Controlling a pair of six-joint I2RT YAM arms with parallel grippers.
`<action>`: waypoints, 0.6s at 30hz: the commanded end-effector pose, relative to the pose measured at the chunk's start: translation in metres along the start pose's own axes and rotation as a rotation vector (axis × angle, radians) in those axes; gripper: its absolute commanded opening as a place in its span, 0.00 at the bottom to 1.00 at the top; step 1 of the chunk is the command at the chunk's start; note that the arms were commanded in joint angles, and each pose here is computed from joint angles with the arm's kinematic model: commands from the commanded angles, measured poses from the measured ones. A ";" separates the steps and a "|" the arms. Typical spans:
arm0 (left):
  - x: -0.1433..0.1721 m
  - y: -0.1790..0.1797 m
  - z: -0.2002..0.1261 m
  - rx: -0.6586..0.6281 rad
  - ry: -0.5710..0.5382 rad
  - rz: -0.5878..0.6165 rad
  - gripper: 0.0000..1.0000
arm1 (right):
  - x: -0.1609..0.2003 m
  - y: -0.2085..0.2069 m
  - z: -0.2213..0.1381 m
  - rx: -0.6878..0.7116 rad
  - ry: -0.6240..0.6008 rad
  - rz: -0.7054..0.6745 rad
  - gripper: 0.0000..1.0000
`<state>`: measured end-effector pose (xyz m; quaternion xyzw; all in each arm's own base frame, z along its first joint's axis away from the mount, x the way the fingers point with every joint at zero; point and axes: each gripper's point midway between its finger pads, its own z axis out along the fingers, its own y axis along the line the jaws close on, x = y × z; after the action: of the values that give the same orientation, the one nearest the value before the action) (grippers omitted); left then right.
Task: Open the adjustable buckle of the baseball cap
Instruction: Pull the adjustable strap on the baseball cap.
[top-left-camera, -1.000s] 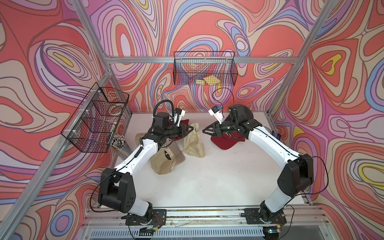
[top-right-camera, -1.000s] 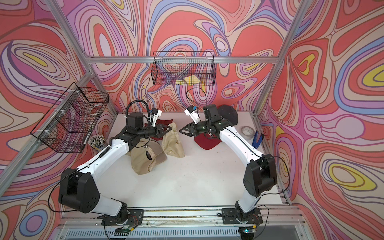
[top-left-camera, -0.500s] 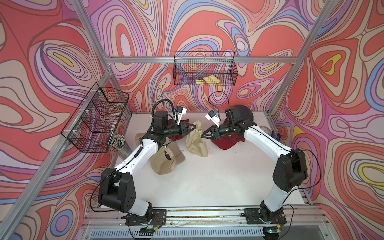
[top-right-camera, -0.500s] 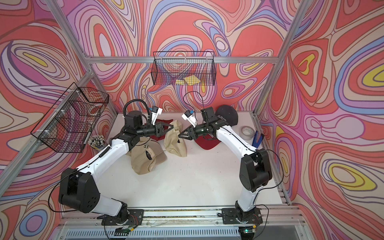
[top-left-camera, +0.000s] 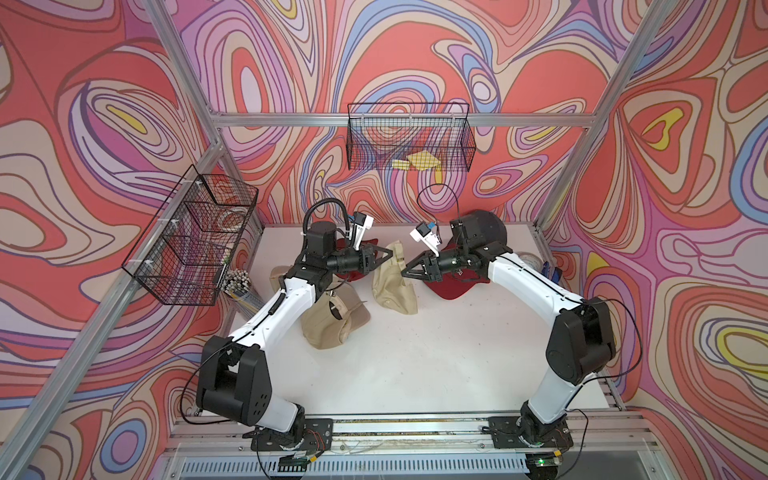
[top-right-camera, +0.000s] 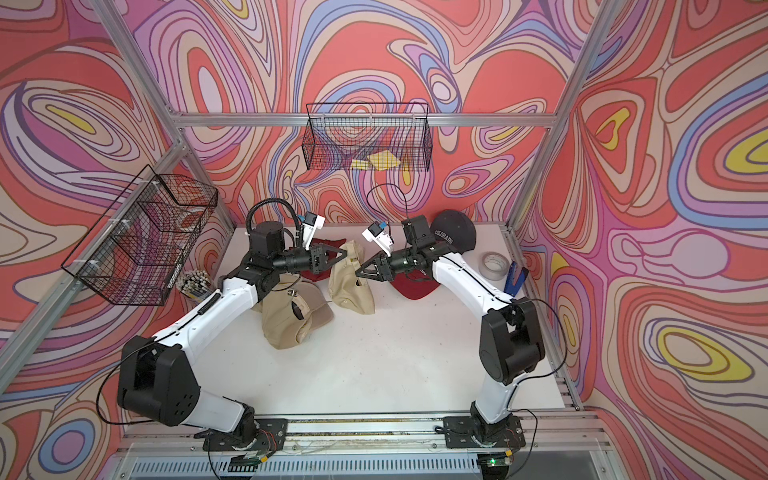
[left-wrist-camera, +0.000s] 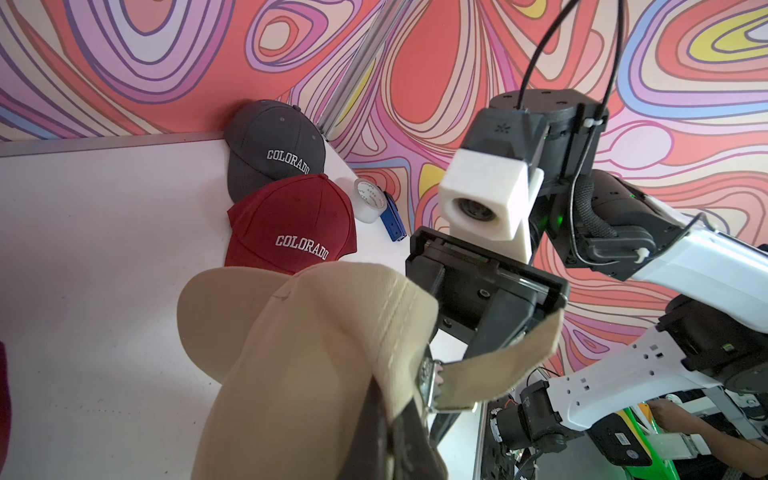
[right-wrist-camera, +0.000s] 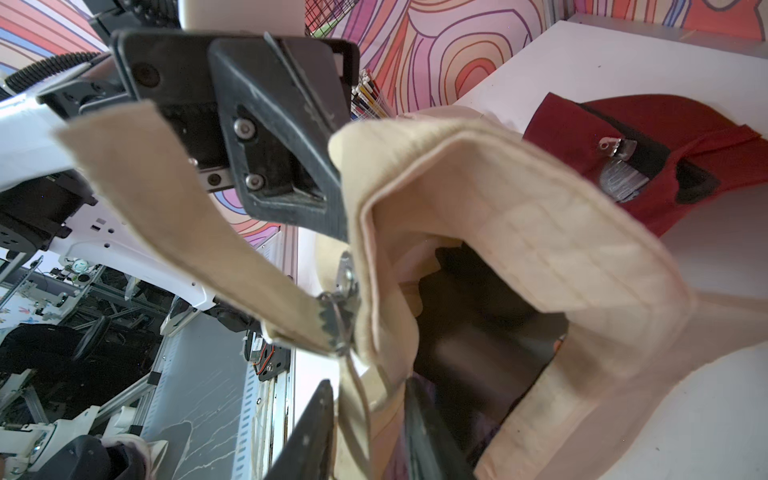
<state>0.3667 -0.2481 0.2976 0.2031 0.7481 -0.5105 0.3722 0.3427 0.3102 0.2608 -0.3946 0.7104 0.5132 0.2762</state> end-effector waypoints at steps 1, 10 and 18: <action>-0.005 -0.005 0.001 0.045 -0.013 0.025 0.00 | -0.009 0.014 -0.005 -0.024 -0.032 -0.048 0.31; -0.002 -0.003 0.003 0.050 -0.004 0.009 0.00 | -0.014 0.017 -0.007 -0.023 -0.058 -0.066 0.33; -0.002 -0.002 0.003 0.047 -0.004 0.002 0.00 | -0.017 0.021 -0.009 -0.031 -0.073 -0.081 0.25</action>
<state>0.3666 -0.2505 0.2963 0.2049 0.7448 -0.5197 0.3650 0.3409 0.3108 0.2739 -0.3972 0.6920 0.5220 0.3013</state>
